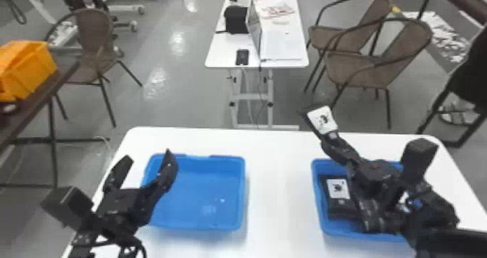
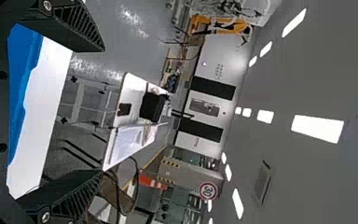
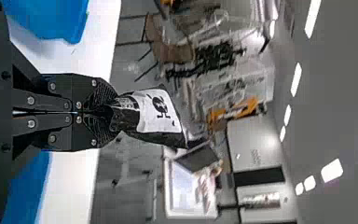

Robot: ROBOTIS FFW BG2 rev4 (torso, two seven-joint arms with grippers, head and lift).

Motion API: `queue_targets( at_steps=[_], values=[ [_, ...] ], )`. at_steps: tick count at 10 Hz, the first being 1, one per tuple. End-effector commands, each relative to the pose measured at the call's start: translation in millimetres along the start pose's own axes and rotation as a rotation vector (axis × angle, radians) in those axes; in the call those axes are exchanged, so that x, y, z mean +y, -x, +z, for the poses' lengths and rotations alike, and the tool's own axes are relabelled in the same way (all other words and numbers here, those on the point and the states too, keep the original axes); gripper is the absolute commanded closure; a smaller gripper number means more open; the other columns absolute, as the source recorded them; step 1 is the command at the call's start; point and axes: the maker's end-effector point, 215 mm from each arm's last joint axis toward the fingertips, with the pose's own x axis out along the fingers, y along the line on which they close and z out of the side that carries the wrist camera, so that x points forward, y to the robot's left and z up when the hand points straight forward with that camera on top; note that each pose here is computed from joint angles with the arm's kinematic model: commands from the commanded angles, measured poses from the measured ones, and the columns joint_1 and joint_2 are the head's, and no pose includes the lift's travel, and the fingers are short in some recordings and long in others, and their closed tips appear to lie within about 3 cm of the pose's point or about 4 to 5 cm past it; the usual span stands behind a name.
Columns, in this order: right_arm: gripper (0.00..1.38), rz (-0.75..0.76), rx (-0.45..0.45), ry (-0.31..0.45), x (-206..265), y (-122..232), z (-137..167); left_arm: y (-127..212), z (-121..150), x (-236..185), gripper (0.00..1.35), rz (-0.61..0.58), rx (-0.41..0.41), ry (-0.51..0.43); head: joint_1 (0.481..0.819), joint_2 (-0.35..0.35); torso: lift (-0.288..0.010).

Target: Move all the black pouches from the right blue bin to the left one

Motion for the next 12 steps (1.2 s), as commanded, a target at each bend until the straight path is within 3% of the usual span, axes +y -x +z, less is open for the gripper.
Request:
queue_targets(
  at_steps=[1,3,5,8,12],
  values=[
    [1.28,0.174,-0.042,0.026,52.6,-41.7,43.4,-15.8,9.9,-10.2,0.09,-0.033,0.009,0.092,0.695,0.119,0.000],
    [1.28,0.421,-0.045,0.037,130.2,-79.6,69.6,-39.4,12.7,-44.3,0.09,-0.156,0.079,0.250,0.695,0.201,0.000],
    [1.28,0.589,0.000,-0.002,183.8,-92.2,66.0,-53.0,27.1,-74.9,0.09,-0.277,0.091,0.310,0.695,0.235,0.000],
    [1.28,0.668,0.040,-0.058,208.5,-92.0,54.5,-59.2,42.2,-95.4,0.09,-0.337,0.066,0.395,0.693,0.264,0.000],
    [1.28,0.724,0.092,-0.123,230.5,-93.6,33.9,-61.2,25.1,-106.4,0.09,-0.361,0.146,0.391,0.695,0.282,0.000]
  ],
)
